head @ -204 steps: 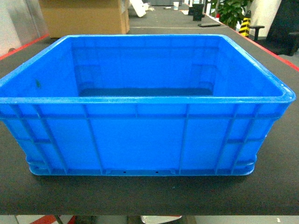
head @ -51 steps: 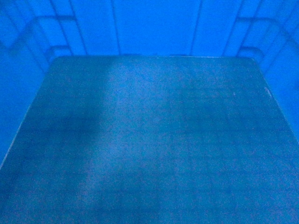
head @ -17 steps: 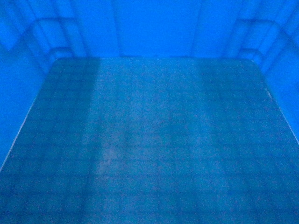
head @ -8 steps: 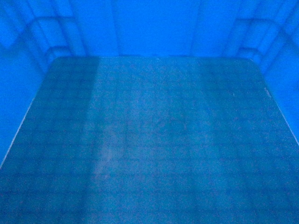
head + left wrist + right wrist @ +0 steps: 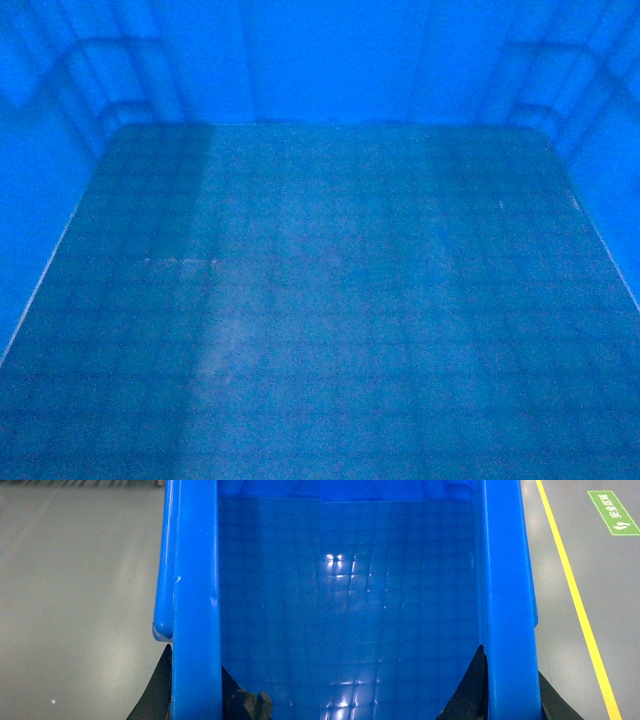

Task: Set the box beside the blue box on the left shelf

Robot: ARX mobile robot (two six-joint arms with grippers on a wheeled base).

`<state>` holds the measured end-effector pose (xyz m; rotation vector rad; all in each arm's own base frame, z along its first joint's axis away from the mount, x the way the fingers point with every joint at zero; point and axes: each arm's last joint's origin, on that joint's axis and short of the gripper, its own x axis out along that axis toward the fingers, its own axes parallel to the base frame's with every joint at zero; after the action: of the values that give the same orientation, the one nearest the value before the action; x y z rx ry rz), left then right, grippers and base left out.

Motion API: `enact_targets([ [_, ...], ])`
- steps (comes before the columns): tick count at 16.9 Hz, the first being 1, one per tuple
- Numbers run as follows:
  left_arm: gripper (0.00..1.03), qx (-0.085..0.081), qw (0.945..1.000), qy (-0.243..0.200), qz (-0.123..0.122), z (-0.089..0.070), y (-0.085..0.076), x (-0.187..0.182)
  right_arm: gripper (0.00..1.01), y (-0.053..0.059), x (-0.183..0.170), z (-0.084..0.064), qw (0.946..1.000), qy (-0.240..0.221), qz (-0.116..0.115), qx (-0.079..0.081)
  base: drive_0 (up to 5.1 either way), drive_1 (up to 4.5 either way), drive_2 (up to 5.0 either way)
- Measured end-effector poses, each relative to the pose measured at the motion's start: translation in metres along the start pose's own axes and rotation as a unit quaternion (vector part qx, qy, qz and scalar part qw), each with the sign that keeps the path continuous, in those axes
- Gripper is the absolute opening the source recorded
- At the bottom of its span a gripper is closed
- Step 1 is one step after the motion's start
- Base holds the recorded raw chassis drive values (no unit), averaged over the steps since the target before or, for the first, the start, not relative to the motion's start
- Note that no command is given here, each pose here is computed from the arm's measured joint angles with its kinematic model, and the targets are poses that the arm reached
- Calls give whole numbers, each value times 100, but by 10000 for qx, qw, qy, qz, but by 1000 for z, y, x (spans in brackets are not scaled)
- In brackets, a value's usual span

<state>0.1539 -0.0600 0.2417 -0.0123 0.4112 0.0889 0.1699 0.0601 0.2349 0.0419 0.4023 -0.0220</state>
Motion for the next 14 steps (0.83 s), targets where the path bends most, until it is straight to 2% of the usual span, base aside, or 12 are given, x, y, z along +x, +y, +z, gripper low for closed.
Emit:
enact_targets([
  [14,8,-2,10000,0,0,0,0,0,10,0,0,0,10000,0,0,-2,9,427,-409],
])
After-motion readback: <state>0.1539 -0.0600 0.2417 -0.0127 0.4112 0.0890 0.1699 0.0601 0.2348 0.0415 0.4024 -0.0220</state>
